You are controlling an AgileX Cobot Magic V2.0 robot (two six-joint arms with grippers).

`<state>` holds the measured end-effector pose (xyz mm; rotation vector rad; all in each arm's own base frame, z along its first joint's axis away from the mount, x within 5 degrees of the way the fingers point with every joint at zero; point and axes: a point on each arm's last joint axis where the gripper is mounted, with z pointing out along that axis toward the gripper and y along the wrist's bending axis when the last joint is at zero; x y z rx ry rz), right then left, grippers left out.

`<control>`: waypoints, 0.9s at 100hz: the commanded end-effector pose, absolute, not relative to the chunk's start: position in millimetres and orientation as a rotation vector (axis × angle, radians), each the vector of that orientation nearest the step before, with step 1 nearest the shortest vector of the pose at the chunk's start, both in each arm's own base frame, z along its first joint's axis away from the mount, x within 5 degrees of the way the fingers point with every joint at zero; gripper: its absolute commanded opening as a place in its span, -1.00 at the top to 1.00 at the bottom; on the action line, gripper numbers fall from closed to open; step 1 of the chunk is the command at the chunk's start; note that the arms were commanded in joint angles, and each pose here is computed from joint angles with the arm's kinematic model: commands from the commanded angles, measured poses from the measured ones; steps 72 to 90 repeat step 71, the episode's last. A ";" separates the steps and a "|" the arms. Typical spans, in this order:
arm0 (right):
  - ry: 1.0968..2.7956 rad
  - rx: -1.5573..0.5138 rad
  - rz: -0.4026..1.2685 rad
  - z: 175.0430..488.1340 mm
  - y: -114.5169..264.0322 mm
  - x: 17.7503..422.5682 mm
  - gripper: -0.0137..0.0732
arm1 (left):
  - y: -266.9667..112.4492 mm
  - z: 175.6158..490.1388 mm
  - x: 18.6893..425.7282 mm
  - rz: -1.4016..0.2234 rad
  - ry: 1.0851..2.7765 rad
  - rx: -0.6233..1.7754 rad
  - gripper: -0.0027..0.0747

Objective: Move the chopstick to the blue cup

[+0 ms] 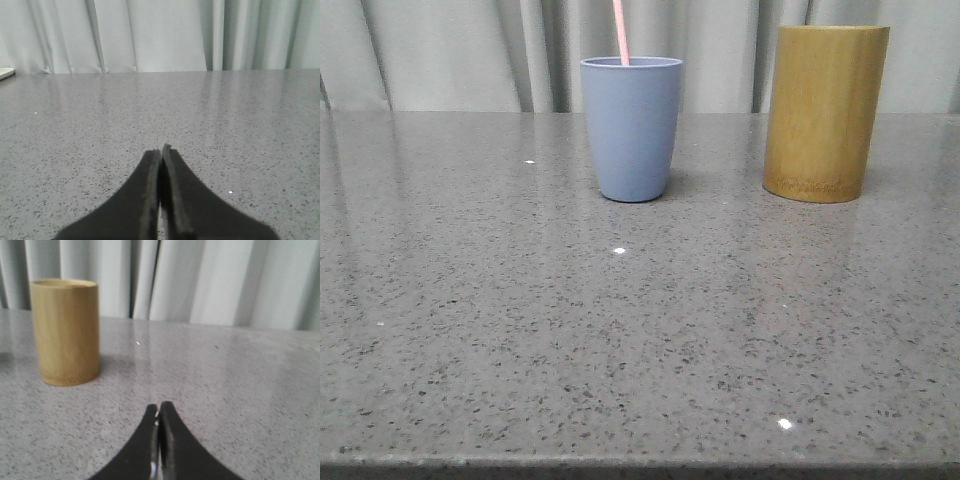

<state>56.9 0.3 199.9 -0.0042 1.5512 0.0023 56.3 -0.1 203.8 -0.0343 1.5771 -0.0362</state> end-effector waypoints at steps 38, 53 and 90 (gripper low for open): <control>1.490 0.008 -0.037 204.4 -1.5 55.0 0.82 | -0.1 209.5 53.5 -0.045 1.478 -0.040 0.98; 1.490 0.008 -0.037 204.4 -1.5 55.0 0.82 | -0.1 209.5 53.5 -0.045 1.478 -0.040 0.98; 1.490 0.008 -0.037 204.4 -1.5 55.0 0.82 | -0.1 209.5 53.5 -0.045 1.478 -0.040 0.98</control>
